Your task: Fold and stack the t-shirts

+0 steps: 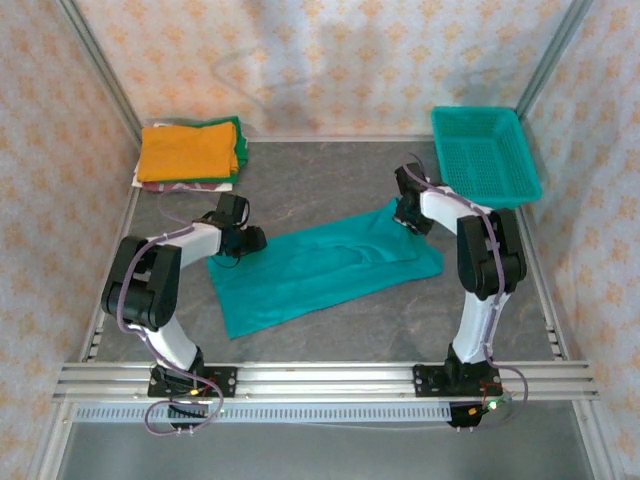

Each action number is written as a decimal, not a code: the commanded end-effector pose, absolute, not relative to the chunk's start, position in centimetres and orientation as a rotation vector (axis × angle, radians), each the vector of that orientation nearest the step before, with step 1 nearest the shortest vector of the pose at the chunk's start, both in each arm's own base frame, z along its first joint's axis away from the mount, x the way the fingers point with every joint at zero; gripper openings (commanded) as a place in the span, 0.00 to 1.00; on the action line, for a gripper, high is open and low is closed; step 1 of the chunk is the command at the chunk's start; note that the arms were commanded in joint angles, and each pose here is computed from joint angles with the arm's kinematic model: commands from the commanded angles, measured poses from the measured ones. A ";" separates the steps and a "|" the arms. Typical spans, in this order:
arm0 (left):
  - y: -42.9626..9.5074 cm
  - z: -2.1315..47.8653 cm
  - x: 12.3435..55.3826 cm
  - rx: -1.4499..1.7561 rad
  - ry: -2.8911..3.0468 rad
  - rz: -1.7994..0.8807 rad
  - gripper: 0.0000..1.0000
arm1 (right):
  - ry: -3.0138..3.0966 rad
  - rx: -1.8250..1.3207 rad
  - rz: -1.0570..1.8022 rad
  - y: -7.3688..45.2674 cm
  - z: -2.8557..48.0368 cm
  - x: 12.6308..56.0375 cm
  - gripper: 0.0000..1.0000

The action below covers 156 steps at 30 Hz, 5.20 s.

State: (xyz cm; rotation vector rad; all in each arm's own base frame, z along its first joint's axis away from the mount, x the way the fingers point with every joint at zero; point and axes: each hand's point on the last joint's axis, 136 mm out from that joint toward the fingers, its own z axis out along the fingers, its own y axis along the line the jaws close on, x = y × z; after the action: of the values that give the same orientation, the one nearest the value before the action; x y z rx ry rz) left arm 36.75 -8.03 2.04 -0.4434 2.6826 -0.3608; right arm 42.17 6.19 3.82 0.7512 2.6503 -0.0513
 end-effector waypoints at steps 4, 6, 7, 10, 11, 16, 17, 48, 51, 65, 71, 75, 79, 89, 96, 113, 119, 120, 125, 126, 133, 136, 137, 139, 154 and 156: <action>-6.0 -1.0 32.5 -0.510 2.846 -0.223 0.43 | 2.572 0.582 0.072 10.5 9.3 42.9 0.06; -6.1 -1.0 32.6 -0.515 2.841 -0.235 0.43 | 2.505 0.536 0.055 11.8 11.7 43.1 0.00; -6.2 -1.0 32.5 -0.516 2.839 -0.235 0.43 | 2.490 0.522 0.066 12.4 12.3 43.2 0.00; -6.3 -1.0 32.7 -0.518 2.828 -0.246 0.38 | 2.504 0.487 0.163 14.9 11.9 44.0 0.00; -6.3 -1.1 32.7 -0.522 2.828 -0.243 0.38 | 2.536 0.479 0.172 15.6 11.1 44.2 0.00; -6.1 -1.0 32.7 -0.530 2.826 -0.224 0.34 | 2.593 0.508 0.107 15.6 8.2 44.8 0.00; -6.0 -1.1 32.7 -0.534 2.826 -0.213 0.34 | 2.601 0.514 0.096 15.5 7.5 44.9 0.00; -5.9 -0.2 30.4 -0.603 2.822 -0.246 0.35 | 2.684 0.572 0.034 11.2 1.5 47.3 0.00; -5.7 1.3 29.9 -0.618 2.783 -0.254 0.36 | 2.667 0.602 0.090 12.8 0.7 49.8 0.00; -7.0 5.7 29.3 -0.487 2.723 -0.278 0.36 | 2.438 0.434 0.492 21.6 13.3 61.2 0.05; -6.8 5.8 32.1 -0.490 2.699 -0.267 0.36 | 2.502 0.455 0.345 18.7 14.4 54.5 0.10; -7.1 5.3 33.4 -0.458 2.717 -0.258 0.36 | 2.563 0.509 0.440 18.5 12.0 49.1 0.16; -6.9 4.0 33.8 -0.423 2.749 -0.209 0.36 | 2.564 0.555 0.584 19.1 10.3 46.3 0.24; -7.0 1.9 33.4 -0.430 2.797 -0.203 0.35 | 2.591 0.657 0.741 20.4 6.6 46.4 0.24; -6.8 1.5 32.8 -0.426 2.812 -0.188 0.36 | 2.592 0.764 0.702 19.5 5.0 46.5 0.29; -7.1 1.3 33.1 -0.434 2.822 -0.206 0.36 | 2.551 0.809 0.797 20.9 4.2 47.2 0.17; -7.1 1.2 32.9 -0.438 2.820 -0.207 0.36 | 2.528 0.800 0.767 20.4 5.6 47.2 0.03; -7.1 1.1 32.9 -0.438 2.822 -0.206 0.36 | 2.532 0.799 0.757 20.2 5.8 47.0 0.03; -7.1 0.9 33.1 -0.441 2.824 -0.210 0.36 | 2.520 0.773 0.728 19.9 7.7 46.7 0.00; -7.2 0.9 33.1 -0.437 2.823 -0.210 0.36 | 2.523 0.773 0.733 20.0 7.9 46.5 0.00; -7.2 0.6 33.1 -0.435 2.831 -0.206 0.36 | 2.530 0.779 0.752 20.3 8.7 45.3 0.00; -7.2 0.4 33.2 -0.435 2.838 -0.207 0.36 | 2.529 0.791 0.739 20.0 8.7 44.7 0.00; -7.2 0.4 33.1 -0.433 2.840 -0.208 0.36 | 2.533 0.798 0.729 19.8 8.7 44.4 0.00; -7.2 0.3 33.2 -0.432 2.842 -0.204 0.36 | 2.540 0.806 0.739 19.8 8.8 44.0 0.00; -7.2 0.8 33.0 -0.433 2.832 -0.209 0.36 | 2.608 0.855 0.559 18.2 4.0 42.4 0.02; -7.1 1.1 33.1 -0.435 2.825 -0.211 0.37 | 2.612 0.835 0.565 18.4 4.4 42.5 0.04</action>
State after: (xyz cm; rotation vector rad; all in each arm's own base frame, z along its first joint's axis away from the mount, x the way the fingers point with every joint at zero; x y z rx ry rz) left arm 33.97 -7.66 1.88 -0.4342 2.7885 -0.2436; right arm 42.93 19.01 5.26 0.8422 2.5905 0.6385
